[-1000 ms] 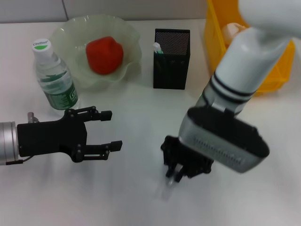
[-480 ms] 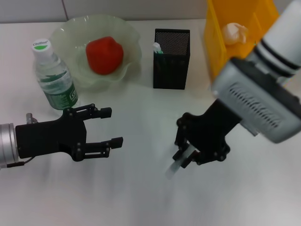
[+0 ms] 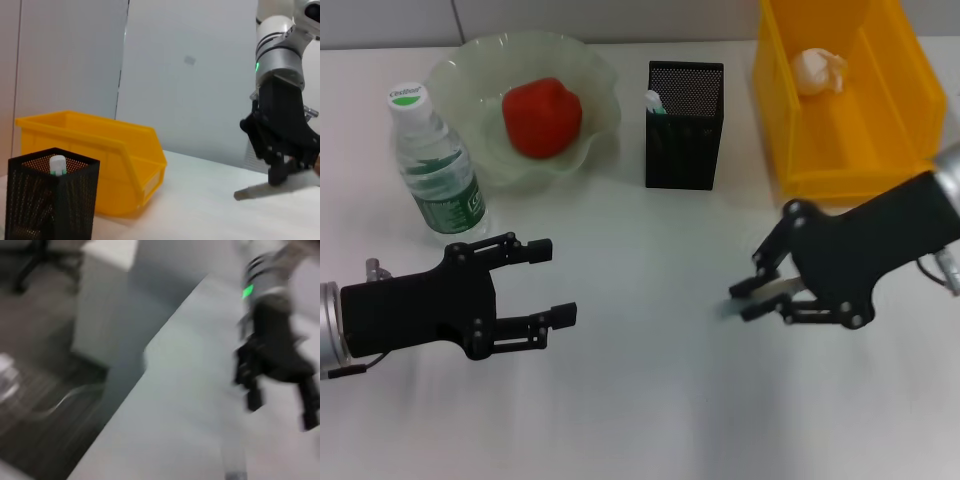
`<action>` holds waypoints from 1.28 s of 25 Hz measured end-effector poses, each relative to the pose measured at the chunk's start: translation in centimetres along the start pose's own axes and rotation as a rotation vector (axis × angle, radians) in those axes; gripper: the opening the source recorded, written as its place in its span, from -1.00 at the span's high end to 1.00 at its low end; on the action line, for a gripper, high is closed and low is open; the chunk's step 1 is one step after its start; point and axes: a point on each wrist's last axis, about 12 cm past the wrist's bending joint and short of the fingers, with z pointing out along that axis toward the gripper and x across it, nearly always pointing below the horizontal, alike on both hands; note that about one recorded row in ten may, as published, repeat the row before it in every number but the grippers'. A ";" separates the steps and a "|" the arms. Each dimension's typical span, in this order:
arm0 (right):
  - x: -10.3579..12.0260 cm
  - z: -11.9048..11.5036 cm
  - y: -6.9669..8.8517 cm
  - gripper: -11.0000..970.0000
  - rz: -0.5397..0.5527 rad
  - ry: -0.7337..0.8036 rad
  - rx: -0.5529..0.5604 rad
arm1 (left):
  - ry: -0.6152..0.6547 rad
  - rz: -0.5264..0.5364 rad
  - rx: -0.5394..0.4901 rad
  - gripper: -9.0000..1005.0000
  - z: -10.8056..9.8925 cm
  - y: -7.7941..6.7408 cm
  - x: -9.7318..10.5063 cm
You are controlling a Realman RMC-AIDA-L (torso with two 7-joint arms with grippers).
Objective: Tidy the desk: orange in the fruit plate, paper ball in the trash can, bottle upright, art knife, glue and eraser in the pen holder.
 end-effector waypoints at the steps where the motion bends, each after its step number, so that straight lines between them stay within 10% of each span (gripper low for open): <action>1: 0.0 0.0 0.0 0.70 0.000 0.000 0.000 | 0.000 0.000 0.000 -0.62 0.0 0.0 0.0; 18: 6.4 -1.6 6.8 0.71 0.295 -0.595 0.672 | -0.124 0.037 0.047 -0.62 1.8 -1.9 0.8; 32: 7.4 1.0 2.1 0.71 0.701 -0.846 0.940 | -0.246 -0.028 -0.037 -0.62 1.9 -3.7 2.3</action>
